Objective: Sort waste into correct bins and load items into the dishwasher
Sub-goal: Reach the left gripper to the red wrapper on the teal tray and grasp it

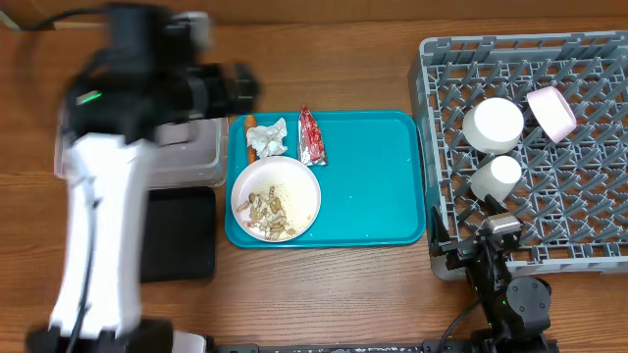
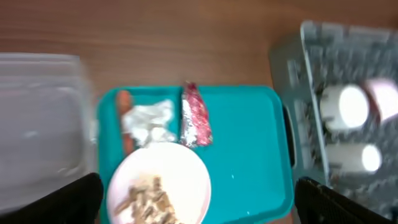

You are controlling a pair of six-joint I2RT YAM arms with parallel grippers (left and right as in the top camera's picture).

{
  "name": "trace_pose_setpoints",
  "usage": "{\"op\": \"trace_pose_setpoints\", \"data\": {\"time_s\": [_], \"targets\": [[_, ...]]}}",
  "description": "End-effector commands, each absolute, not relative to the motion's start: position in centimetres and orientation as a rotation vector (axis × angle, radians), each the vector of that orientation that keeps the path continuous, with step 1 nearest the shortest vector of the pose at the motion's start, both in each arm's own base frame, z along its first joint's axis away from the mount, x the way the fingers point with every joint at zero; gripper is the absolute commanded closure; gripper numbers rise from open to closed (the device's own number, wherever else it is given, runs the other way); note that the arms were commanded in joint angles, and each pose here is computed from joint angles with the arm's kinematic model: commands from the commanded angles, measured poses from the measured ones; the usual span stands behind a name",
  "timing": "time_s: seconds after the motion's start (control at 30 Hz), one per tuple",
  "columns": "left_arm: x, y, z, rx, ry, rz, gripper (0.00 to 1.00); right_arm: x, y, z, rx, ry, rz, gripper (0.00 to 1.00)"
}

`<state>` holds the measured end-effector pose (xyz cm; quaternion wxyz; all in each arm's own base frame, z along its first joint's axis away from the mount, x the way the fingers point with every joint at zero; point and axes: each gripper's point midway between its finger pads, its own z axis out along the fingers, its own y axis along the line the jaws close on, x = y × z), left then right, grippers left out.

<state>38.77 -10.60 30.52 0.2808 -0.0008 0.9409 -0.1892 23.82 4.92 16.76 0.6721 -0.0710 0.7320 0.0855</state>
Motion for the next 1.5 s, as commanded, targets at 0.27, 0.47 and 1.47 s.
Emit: {"op": "trace_pose_setpoints", "data": {"time_s": [0.27, 0.47, 1.47], "targets": [[46.3, -19.9, 15.8, 0.157, 2.612, -0.018, 0.05, 23.8, 4.9, 16.9, -0.162, 1.637, 0.189, 0.00], [46.8, -21.0, 7.8, 0.089, 2.754, -0.021, 0.14, 23.8, 4.9, 16.9, -0.162, 1.637, 0.189, 0.00], [40.5, -12.1, 22.0, -0.225, 2.768, 0.158, 0.96, 23.8, 4.9, 16.9, -0.162, 1.637, 0.189, 0.00]]}}
